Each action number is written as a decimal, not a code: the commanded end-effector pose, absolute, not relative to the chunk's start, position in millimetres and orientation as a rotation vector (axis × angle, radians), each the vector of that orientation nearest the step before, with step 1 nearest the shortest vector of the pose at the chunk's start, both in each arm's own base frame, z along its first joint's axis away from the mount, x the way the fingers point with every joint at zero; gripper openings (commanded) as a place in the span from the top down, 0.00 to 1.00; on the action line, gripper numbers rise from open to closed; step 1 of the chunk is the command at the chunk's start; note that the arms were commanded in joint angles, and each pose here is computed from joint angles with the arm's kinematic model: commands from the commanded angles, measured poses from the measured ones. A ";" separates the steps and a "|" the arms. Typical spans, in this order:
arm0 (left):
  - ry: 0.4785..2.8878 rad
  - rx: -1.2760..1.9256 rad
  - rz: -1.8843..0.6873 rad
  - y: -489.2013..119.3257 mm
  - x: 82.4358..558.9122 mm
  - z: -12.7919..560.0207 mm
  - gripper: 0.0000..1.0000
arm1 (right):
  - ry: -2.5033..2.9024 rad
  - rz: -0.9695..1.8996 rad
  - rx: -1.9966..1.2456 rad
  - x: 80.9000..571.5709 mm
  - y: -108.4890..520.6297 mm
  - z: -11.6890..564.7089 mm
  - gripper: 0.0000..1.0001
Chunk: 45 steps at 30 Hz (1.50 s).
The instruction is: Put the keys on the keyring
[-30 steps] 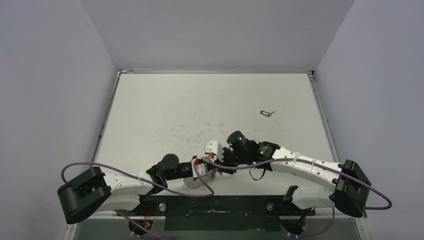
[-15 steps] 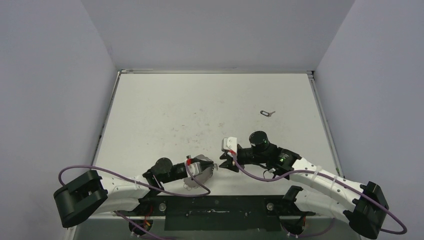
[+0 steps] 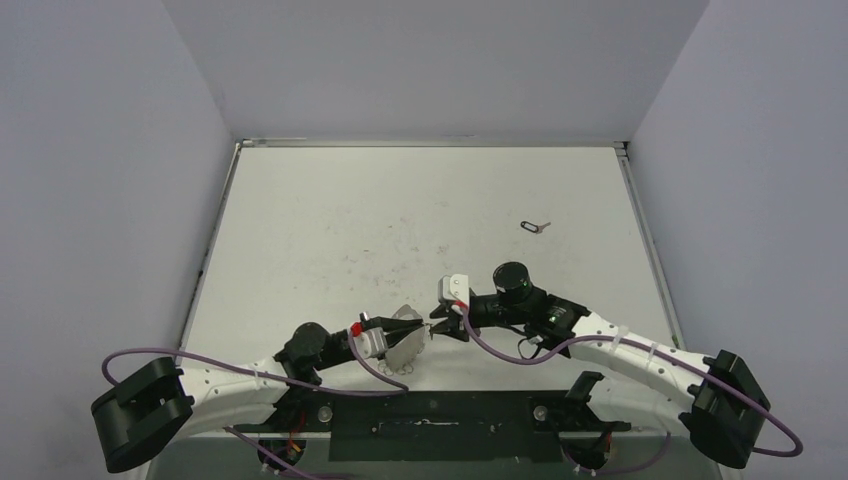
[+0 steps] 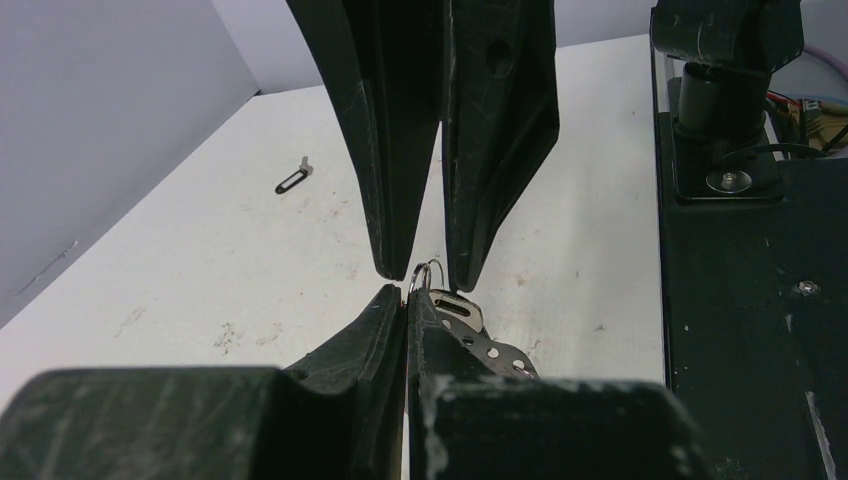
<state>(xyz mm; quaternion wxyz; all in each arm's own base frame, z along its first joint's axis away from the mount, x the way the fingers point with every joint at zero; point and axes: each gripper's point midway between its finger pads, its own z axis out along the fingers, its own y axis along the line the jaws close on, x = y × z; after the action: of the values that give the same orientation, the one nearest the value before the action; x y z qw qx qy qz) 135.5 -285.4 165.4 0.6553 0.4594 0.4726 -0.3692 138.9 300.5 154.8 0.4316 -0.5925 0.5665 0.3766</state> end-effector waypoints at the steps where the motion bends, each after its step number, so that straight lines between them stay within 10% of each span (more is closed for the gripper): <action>1: 1.021 1.011 -0.863 -285.3 131.3 181.0 1.00 | 1.312 0.971 -1.446 144.0 314.1 173.4 0.70; 10: 1.027 1.016 -0.854 -285.0 132.3 178.1 1.00 | 1.306 1.000 -1.456 141.4 316.8 175.5 1.00; 18: 1.074 1.031 -0.834 -285.1 136.4 170.4 0.99 | 1.394 0.960 -1.497 142.6 309.5 170.5 1.00; 25: 1.151 1.048 -0.776 -281.4 144.9 159.3 0.68 | 1.652 0.802 -1.598 147.9 290.4 140.4 1.00; 45: 1.178 1.153 -0.797 -301.6 142.4 122.7 0.67 | 1.983 0.524 -1.742 156.1 293.2 95.1 1.00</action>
<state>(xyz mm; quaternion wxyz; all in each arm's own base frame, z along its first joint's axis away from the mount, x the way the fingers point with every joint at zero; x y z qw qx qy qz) 141.6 -287.8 95.4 0.5667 0.5079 0.5596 -0.3282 149.3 275.3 75.1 0.1915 -0.6316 0.7276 0.1870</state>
